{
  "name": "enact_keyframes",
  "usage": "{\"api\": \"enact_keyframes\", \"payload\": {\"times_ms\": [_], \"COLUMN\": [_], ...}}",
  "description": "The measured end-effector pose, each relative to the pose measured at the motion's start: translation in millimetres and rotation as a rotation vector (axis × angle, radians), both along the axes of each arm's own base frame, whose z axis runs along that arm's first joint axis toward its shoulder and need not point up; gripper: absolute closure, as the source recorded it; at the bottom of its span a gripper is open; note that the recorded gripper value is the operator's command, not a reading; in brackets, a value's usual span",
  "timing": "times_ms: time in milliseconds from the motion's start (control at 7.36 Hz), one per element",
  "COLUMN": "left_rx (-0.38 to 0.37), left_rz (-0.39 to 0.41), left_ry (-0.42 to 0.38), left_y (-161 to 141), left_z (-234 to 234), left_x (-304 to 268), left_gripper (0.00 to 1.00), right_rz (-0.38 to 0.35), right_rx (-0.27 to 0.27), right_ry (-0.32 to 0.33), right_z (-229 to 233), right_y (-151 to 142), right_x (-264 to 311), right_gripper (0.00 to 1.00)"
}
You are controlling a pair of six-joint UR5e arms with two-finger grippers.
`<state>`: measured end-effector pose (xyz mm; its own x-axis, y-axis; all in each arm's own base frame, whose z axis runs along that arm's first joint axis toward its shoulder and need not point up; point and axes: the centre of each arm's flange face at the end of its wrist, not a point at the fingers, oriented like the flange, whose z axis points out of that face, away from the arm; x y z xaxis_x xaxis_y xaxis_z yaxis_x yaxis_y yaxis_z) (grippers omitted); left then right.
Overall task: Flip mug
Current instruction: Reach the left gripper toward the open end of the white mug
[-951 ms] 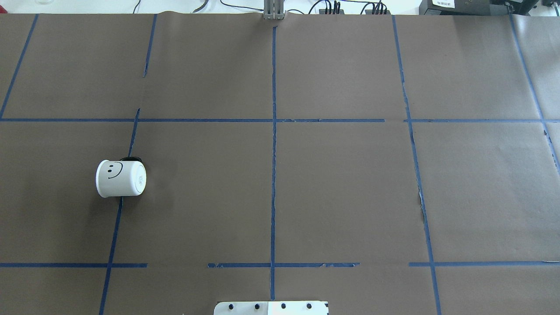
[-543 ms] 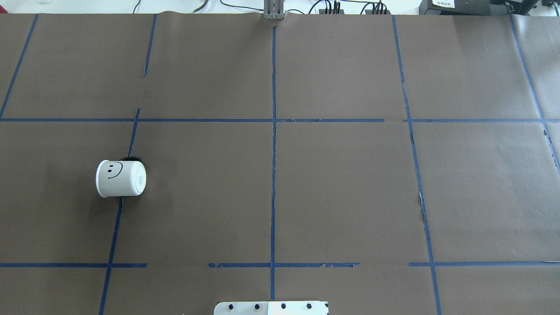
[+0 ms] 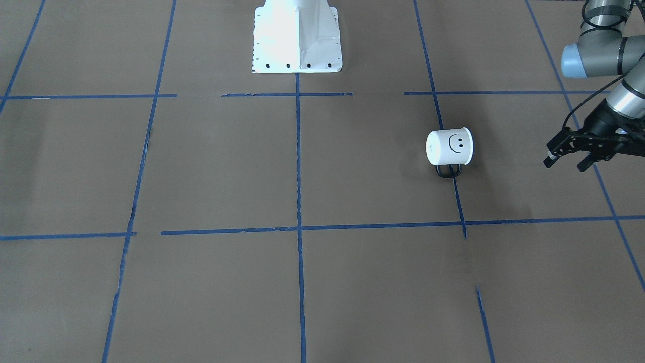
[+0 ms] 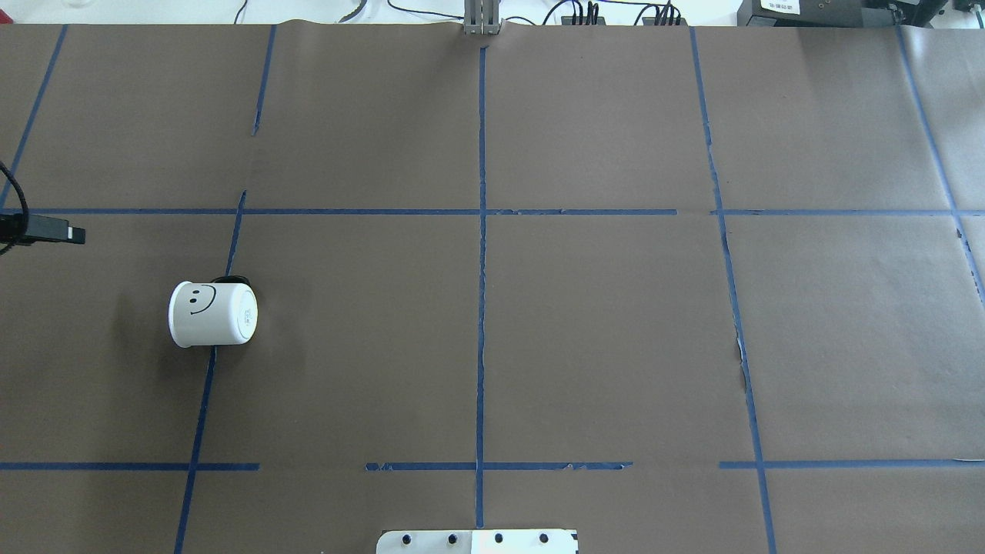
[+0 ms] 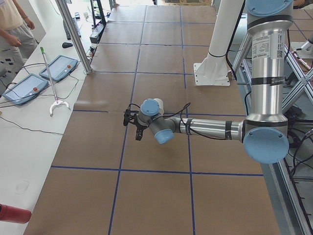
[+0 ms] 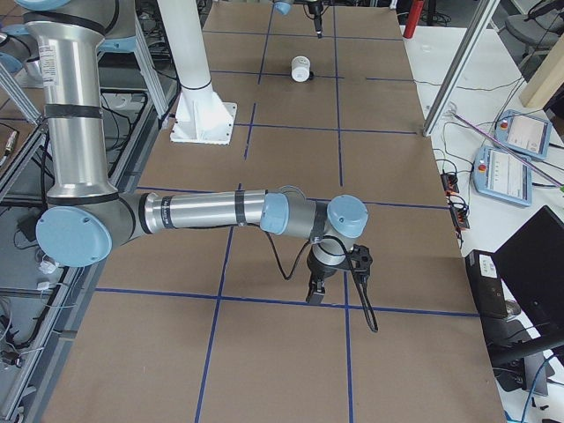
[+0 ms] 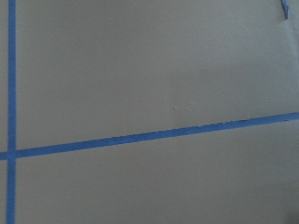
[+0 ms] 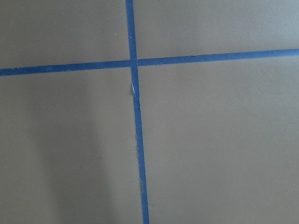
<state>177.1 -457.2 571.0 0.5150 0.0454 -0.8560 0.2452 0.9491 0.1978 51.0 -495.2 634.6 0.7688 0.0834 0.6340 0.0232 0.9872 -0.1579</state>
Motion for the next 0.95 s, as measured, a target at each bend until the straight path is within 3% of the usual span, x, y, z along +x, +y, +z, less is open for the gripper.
{"api": "enact_keyframes", "payload": {"times_ms": [543, 951], "left_rx": [-0.044, 0.013], "left_rz": [-0.094, -0.136], "left_ry": [0.431, 0.589], "left_y": [60.0, 72.9], "left_z": [-38.6, -22.4], "left_x": [60.4, 92.0], "left_gripper": [0.0, 0.0], "right_rz": [0.0, 0.0], "right_rx": [0.0, 0.0], "right_ry": [0.0, 0.0], "right_z": [-0.1, 0.0], "right_y": [-0.1, 0.0], "right_x": [0.0, 0.0], "right_gripper": [0.0, 0.0]}}
